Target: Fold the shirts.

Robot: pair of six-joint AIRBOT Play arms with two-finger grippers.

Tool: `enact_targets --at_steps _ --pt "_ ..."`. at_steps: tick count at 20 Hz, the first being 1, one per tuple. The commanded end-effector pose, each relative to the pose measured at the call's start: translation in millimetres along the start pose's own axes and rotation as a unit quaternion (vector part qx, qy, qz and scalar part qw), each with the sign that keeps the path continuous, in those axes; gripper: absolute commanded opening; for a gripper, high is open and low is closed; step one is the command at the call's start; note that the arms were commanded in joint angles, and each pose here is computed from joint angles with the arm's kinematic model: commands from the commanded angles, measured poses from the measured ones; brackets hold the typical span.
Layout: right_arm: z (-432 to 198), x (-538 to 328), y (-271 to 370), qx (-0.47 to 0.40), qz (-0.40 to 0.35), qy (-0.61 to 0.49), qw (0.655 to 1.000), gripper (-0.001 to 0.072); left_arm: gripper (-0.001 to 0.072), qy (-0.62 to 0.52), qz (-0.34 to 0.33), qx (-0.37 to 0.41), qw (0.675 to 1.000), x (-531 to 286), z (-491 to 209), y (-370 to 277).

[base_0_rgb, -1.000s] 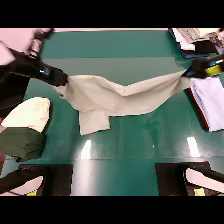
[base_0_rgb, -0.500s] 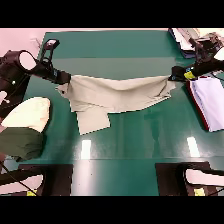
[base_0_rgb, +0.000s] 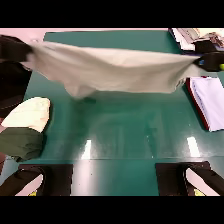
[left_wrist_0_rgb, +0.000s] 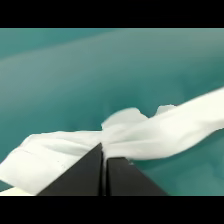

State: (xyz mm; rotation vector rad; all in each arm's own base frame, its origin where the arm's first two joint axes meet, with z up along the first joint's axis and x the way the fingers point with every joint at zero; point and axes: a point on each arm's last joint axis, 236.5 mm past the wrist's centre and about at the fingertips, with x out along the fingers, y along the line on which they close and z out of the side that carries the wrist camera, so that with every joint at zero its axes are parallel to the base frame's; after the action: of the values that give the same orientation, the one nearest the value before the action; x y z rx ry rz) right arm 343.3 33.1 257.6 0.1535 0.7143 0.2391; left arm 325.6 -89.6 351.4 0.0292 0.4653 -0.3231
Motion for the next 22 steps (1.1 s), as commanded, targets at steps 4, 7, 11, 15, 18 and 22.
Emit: enact_targets --at_steps 4,7,11,15,18,22 --pt "-19.6 -85.4 -4.7 0.025 -0.053 -0.045 0.997 0.0011 0.0028 -0.115 -0.043 -0.011 0.992 -131.3 35.6 -42.0" --pt "-34.5 -58.5 -4.2 0.053 -0.011 0.022 0.998 0.001 0.0028 -0.045 -0.053 -0.019 0.997 -88.6 17.4 -39.8" --pt "-60.5 18.8 -23.8 0.073 -0.004 0.151 0.986 0.001 0.0029 0.146 -0.063 -0.031 0.987 42.6 -59.6 -21.7" --pt "-105.2 119.3 -37.7 0.085 0.015 0.285 0.955 0.0014 0.003 0.319 -0.063 -0.078 0.942 172.5 -183.5 -2.5" --pt "-110.2 168.8 -34.9 0.127 0.06 0.291 0.946 0.0452 0.0669 0.373 -0.052 -0.093 0.922 222.0 -234.9 9.0" --pt "-78.7 158.1 -44.8 0.15 0.095 0.263 0.948 0.0425 0.0663 0.367 0.009 -0.048 0.929 218.3 -228.1 44.8"
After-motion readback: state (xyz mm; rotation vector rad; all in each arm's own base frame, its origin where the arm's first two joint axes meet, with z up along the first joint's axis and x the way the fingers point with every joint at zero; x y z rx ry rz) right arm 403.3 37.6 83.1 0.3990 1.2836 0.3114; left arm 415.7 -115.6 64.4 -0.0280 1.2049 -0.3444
